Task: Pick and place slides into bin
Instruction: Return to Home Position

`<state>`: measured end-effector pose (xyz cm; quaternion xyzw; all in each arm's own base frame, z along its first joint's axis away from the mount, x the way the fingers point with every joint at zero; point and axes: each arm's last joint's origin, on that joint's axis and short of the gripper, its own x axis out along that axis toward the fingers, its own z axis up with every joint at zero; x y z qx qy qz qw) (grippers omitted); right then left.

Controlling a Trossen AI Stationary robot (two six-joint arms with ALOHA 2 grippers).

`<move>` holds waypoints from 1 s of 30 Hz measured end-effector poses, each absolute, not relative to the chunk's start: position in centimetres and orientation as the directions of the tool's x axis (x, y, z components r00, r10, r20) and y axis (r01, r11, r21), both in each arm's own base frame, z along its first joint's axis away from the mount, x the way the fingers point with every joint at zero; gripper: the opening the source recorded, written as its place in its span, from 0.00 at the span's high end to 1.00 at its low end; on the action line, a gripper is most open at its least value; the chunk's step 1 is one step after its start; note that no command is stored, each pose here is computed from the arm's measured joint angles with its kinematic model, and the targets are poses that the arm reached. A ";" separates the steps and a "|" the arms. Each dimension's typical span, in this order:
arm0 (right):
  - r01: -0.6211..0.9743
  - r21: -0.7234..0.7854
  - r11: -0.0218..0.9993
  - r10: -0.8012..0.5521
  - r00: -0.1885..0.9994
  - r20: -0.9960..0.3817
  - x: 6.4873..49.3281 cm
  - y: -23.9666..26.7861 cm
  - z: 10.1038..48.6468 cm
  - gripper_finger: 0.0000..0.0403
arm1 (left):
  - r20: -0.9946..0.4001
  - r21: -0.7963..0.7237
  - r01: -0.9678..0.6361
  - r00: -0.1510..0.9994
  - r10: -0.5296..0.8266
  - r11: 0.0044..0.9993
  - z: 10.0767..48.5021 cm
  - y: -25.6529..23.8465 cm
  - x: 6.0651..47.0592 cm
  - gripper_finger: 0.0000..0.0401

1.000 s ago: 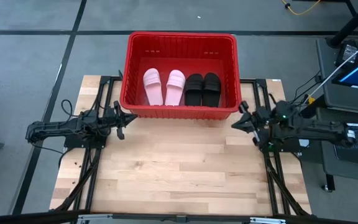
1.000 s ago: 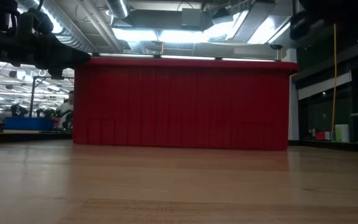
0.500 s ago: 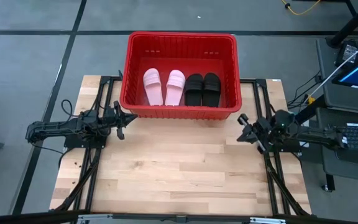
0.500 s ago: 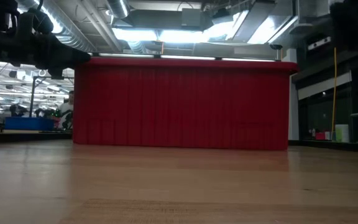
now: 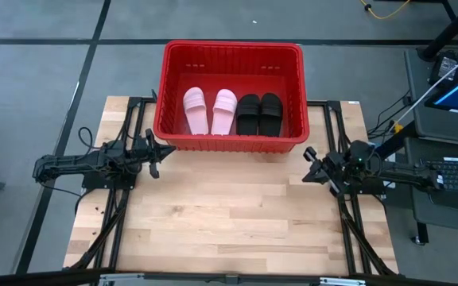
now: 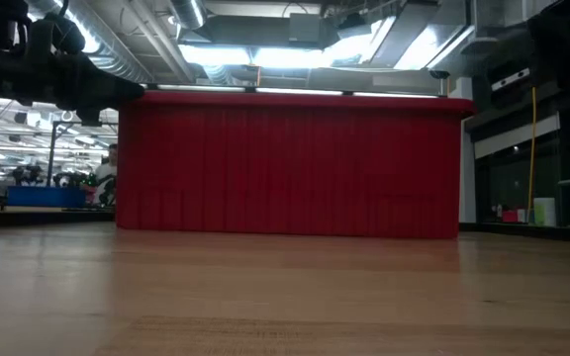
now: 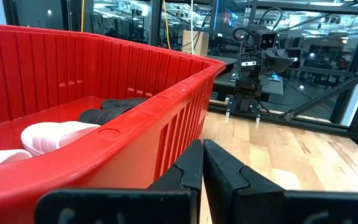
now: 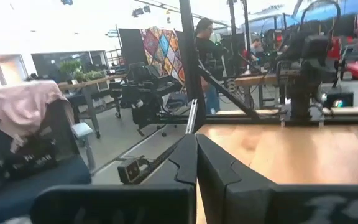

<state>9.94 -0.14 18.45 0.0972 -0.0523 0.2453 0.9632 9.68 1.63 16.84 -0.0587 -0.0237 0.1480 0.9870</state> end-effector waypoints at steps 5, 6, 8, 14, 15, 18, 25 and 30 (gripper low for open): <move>-0.484 0.046 0.874 0.474 0.868 0.146 9.9 0.2 18.4 0.98 | 0.029 -0.123 -0.289 0.955 0.295 0.949 16.8 1.6 9.7 0.98; -0.488 0.031 0.872 0.479 0.866 0.145 9.9 0.4 18.4 0.98 | 0.029 -0.123 -0.289 0.955 0.295 0.949 16.8 1.6 9.7 0.98; -0.475 0.041 0.879 0.467 0.875 0.129 9.9 0.9 18.1 0.98 | 0.029 -0.123 -0.289 0.955 0.295 0.949 16.8 1.6 9.7 0.99; -0.528 -0.003 0.849 0.523 0.841 0.135 9.2 2.2 17.9 0.98 | 0.029 -0.123 -0.289 0.955 0.295 0.949 16.8 1.6 9.7 0.98; -0.534 -0.027 0.845 0.532 0.835 0.139 9.1 2.3 18.0 0.98 | 0.029 -0.123 -0.290 0.955 0.295 0.949 16.8 1.6 9.7 0.98; -0.543 -0.042 0.839 0.543 0.830 0.124 9.1 2.4 17.8 0.98 | 0.029 -0.123 -0.289 0.955 0.295 0.949 16.8 1.6 9.7 0.98; -0.534 -0.123 0.836 0.547 0.829 0.121 9.1 2.4 17.8 0.98 | 0.029 -0.123 -0.289 0.955 0.295 0.949 16.8 1.6 9.7 0.98; -0.543 -0.068 0.837 0.547 0.828 0.121 9.1 2.4 17.8 0.98 | 0.029 -0.123 -0.289 0.955 0.295 0.949 16.8 1.6 9.7 0.98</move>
